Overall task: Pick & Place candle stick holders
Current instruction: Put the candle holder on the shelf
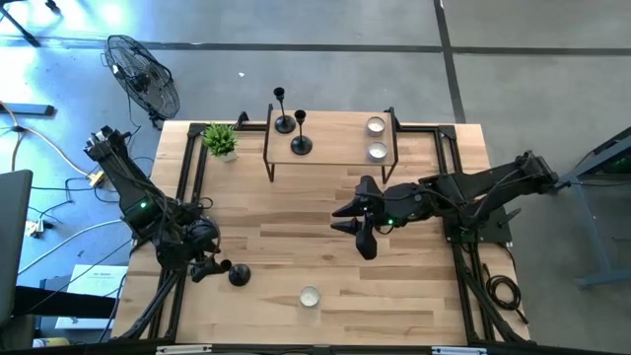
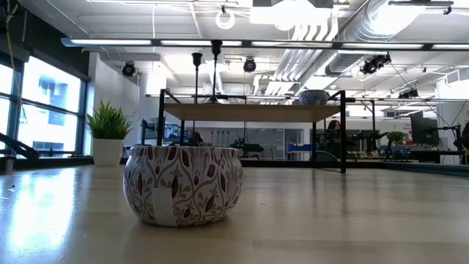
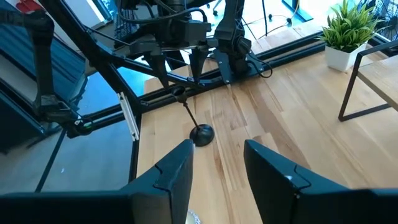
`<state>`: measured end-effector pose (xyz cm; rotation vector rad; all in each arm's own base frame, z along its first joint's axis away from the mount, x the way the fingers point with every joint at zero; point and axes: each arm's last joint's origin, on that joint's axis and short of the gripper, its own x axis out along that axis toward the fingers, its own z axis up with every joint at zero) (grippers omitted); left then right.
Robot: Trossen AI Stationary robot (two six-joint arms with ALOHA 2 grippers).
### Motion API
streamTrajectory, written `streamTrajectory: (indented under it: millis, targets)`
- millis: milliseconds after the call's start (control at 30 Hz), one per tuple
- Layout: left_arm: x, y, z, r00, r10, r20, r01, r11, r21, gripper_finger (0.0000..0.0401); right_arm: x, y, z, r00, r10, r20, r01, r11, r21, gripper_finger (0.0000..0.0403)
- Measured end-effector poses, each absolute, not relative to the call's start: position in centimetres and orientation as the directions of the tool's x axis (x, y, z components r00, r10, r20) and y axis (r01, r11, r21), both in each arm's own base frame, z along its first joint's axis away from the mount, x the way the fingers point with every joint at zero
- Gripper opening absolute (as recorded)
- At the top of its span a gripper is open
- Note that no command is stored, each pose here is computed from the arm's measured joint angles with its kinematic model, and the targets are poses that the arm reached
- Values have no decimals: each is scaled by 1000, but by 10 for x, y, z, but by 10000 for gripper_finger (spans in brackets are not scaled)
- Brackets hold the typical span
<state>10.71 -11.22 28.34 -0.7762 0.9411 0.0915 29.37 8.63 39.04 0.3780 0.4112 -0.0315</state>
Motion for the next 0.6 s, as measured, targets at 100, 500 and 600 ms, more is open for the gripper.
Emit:
streamTrajectory:
  millis: [100, 500, 600]
  targets:
    - [108, -112, 284, 624, -230, -747, -395, 731, -556, 353, 293, 87, 390, 917, 48, -396, 110, 924, 367, 138]
    - [119, -125, 272, 586, -196, -786, -456, 722, -520, 353, 291, 94, 391, 918, 47, -393, 108, 925, 365, 138]
    - [121, -127, 269, 576, -184, -797, -463, 730, -503, 353, 290, 96, 391, 919, 46, -392, 109, 926, 363, 138]
